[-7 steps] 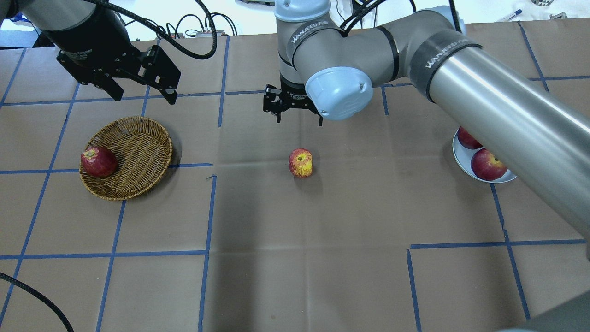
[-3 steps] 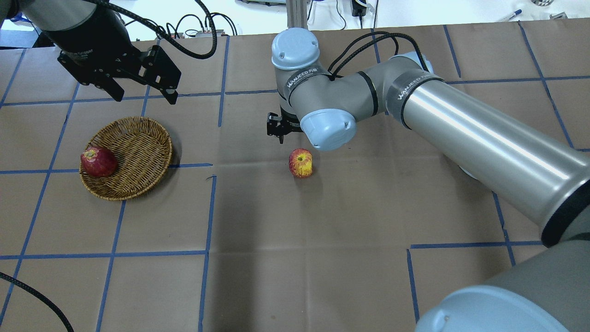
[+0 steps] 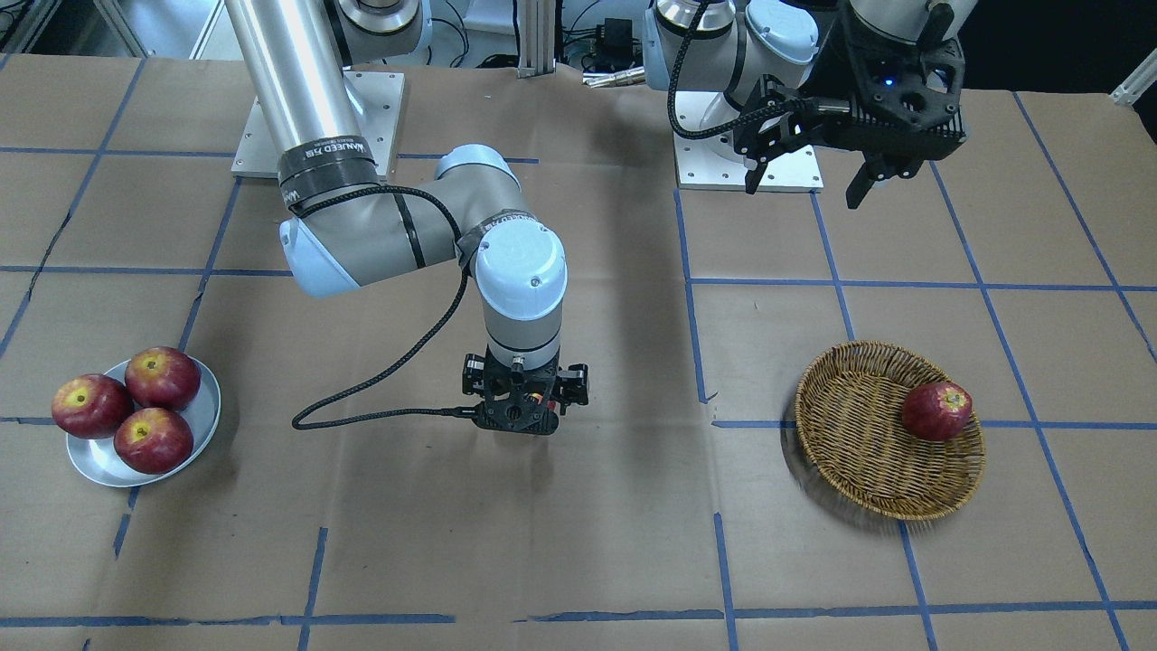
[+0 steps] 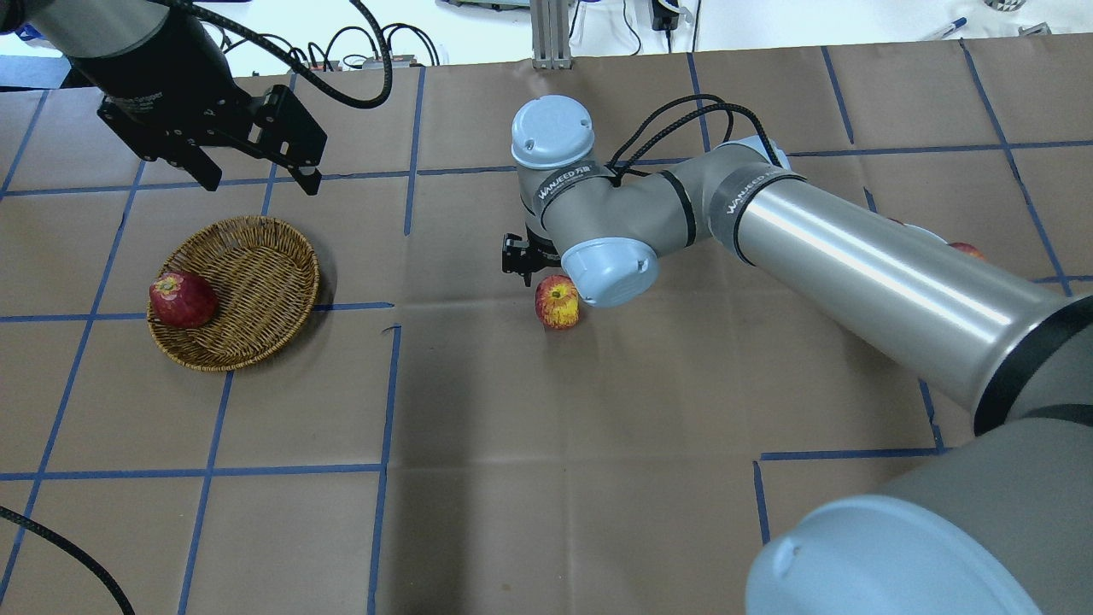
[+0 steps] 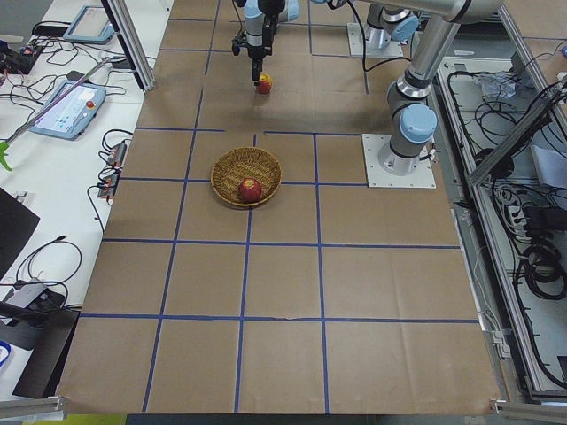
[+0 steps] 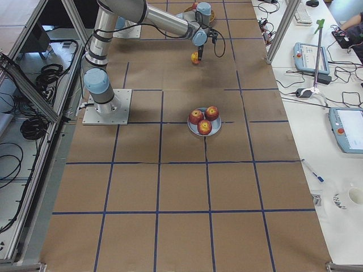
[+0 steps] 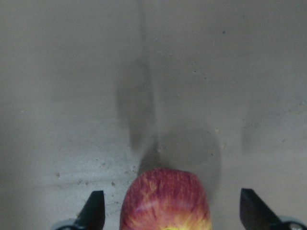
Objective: Transfer apple from basket to plate
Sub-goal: 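Lower the right gripper, grasp the yellow-red apple and lift it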
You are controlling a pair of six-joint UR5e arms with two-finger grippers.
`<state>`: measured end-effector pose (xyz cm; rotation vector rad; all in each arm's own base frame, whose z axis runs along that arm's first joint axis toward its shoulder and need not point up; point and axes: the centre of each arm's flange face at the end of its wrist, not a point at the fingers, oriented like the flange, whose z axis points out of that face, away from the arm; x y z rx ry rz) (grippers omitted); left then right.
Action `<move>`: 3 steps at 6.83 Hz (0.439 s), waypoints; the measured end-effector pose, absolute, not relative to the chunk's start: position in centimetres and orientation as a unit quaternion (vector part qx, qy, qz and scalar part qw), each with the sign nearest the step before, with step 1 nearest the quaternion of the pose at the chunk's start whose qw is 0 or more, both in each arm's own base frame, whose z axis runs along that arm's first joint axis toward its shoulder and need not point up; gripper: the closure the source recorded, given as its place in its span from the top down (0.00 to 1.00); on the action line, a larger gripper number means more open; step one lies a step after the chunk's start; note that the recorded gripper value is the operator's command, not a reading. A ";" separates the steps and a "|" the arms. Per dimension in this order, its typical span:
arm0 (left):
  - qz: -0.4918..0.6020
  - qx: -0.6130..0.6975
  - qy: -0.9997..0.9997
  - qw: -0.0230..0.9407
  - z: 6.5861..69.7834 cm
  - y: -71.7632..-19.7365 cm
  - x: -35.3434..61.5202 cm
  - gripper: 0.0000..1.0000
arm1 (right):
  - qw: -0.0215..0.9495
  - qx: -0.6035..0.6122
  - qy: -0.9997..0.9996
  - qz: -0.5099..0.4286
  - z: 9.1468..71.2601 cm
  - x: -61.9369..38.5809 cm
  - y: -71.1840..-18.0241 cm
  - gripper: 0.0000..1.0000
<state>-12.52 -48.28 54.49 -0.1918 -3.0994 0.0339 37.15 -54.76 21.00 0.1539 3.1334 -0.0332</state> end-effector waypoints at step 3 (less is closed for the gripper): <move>0.007 -0.062 -0.998 0.020 54.5 -48.2 -12.3 0.99 | 0.003 0.036 0.999 -0.008 19.7 38.5 -54.0 0.37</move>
